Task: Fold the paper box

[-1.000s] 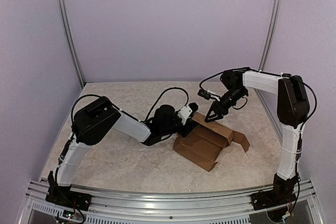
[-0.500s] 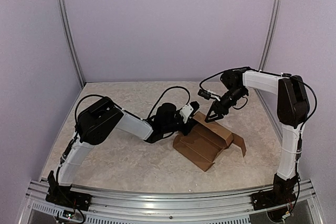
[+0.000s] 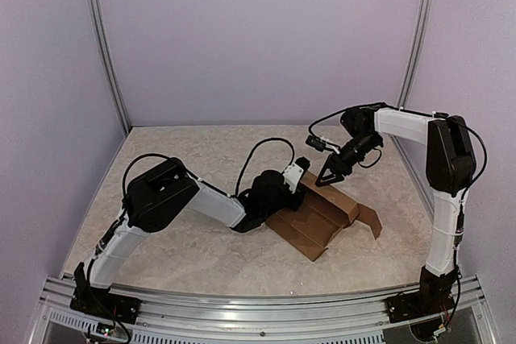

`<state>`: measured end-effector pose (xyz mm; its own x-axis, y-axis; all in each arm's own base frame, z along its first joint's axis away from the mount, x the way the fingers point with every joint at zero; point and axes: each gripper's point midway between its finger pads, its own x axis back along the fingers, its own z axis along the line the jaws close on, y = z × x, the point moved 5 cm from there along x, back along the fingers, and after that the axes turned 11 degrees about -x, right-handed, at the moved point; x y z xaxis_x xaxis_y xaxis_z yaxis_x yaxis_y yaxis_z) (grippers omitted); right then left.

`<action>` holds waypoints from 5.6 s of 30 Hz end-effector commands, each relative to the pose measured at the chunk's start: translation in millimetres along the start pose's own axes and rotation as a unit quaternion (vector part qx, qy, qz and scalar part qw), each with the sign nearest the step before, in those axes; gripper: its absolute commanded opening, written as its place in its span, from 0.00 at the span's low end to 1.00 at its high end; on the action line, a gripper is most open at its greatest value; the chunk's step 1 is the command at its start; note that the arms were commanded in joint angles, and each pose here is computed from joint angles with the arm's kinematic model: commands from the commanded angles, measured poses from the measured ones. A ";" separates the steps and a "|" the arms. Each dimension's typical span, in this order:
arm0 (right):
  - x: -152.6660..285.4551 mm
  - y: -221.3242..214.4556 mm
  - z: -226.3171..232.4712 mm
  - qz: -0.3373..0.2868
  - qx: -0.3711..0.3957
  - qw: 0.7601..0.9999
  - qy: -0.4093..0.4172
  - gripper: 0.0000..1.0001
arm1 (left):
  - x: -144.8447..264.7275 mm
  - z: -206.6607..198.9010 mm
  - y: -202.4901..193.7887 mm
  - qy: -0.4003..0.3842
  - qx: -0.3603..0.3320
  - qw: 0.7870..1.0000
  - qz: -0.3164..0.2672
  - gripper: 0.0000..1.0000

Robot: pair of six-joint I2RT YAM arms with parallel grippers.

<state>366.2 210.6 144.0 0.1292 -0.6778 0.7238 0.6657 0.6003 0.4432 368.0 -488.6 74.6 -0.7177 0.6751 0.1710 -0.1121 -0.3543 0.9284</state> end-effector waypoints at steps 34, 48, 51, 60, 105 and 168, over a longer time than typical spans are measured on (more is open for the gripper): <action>47.1 6.4 -28.4 -0.096 -0.037 0.994 -0.042 0.57 | 50.8 21.8 9.4 -0.008 -0.005 0.999 0.038 0.52; 17.7 4.1 -40.9 -0.099 -0.056 0.992 0.045 0.57 | 50.4 27.5 -18.0 0.020 -0.009 0.999 0.047 0.42; 15.2 3.5 -35.8 -0.104 -0.058 0.990 0.078 0.57 | 45.1 26.3 -23.5 0.020 -0.008 0.999 0.047 0.40; 2.5 -2.0 -32.1 -0.101 -0.079 0.981 0.147 0.59 | 32.0 24.6 -29.2 0.020 -0.019 0.999 0.038 0.36; -25.5 26.5 -41.7 -0.078 -0.125 0.967 0.209 0.61 | 14.5 7.5 -36.7 0.014 -0.051 0.999 0.010 0.23; -42.1 24.0 -34.4 -0.087 -0.208 0.940 0.256 0.56 | 10.6 -12.1 -35.6 0.045 -0.035 0.998 0.036 0.46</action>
<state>415.2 219.6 105.2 0.1879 -0.9430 0.2748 0.9206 0.2666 0.2854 388.7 -476.3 68.5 -0.8764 0.4669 0.1179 -0.0899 -0.3991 0.9125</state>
